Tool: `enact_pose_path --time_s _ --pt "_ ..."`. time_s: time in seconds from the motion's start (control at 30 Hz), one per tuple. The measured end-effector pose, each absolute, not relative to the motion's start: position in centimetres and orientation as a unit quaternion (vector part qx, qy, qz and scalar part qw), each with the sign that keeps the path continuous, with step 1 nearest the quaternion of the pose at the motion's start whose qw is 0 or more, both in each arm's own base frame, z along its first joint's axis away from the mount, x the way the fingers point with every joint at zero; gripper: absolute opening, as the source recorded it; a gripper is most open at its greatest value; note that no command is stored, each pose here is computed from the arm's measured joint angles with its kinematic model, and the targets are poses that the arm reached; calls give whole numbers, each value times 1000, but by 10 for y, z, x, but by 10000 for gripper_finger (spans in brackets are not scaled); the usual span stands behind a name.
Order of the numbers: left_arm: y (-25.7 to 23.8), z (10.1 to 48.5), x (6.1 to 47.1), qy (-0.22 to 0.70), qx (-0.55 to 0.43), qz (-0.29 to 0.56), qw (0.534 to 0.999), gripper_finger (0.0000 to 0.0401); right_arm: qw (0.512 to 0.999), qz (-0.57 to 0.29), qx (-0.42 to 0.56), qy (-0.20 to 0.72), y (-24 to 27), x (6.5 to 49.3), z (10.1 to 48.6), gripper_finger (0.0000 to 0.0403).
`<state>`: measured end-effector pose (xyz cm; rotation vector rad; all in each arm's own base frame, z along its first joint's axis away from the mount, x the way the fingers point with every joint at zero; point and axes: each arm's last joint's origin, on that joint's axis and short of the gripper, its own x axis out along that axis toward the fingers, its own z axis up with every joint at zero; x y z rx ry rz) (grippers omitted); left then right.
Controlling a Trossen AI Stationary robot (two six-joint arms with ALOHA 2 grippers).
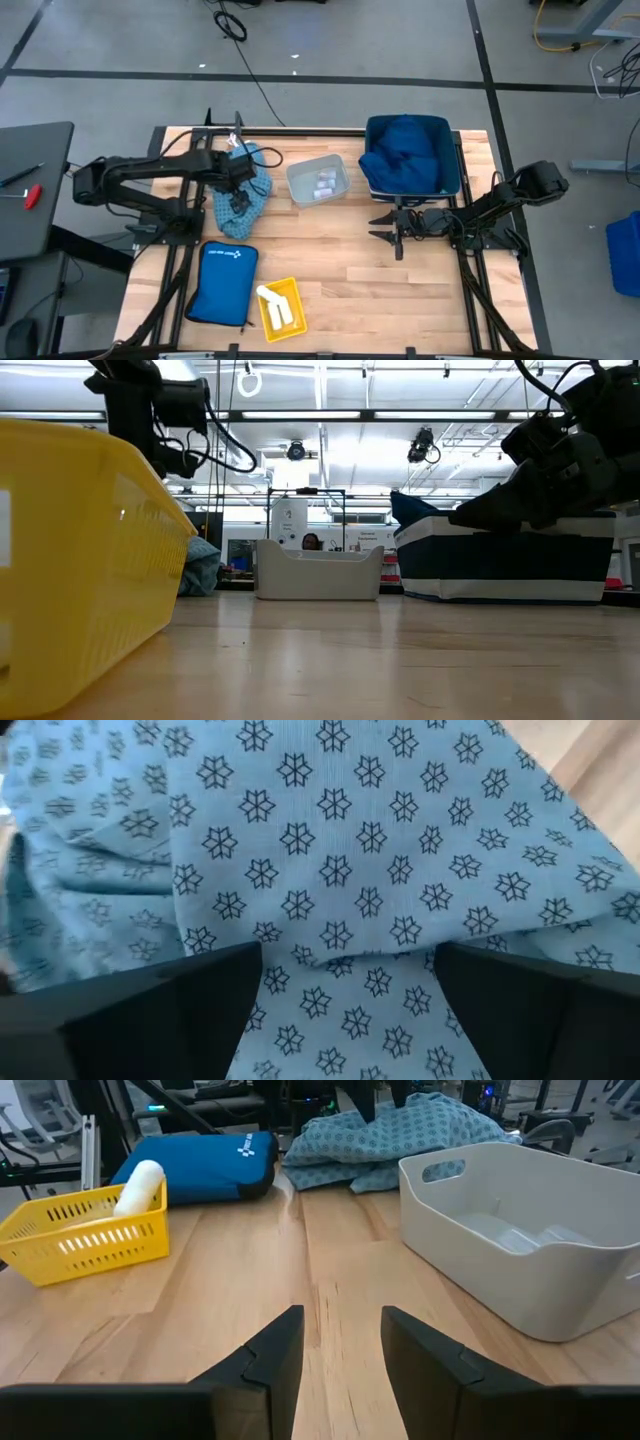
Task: Pick & place medical supplies in basket/bin
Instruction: Put the light blue patient gown into the blue laundry organizer
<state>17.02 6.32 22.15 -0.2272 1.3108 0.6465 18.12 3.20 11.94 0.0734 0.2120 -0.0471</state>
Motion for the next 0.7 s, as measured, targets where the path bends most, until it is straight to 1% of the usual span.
enact_pose_path --time_s 0.17,0.33,0.5,0.6,0.7 --pt "65 191 177 607 -117 285 732 310 993 -23 36 106 32 181 119 145" --pt "67 164 187 642 -131 275 703 319 993 -23 36 106 32 181 119 144" --pt "69 136 196 657 -142 271 689 319 993 -24 37 106 32 181 119 144" --pt "70 128 199 657 -152 279 684 319 993 -23 38 106 32 181 119 144" --pt "72 127 202 638 -159 302 690 319 993 -21 38 106 32 181 119 144"
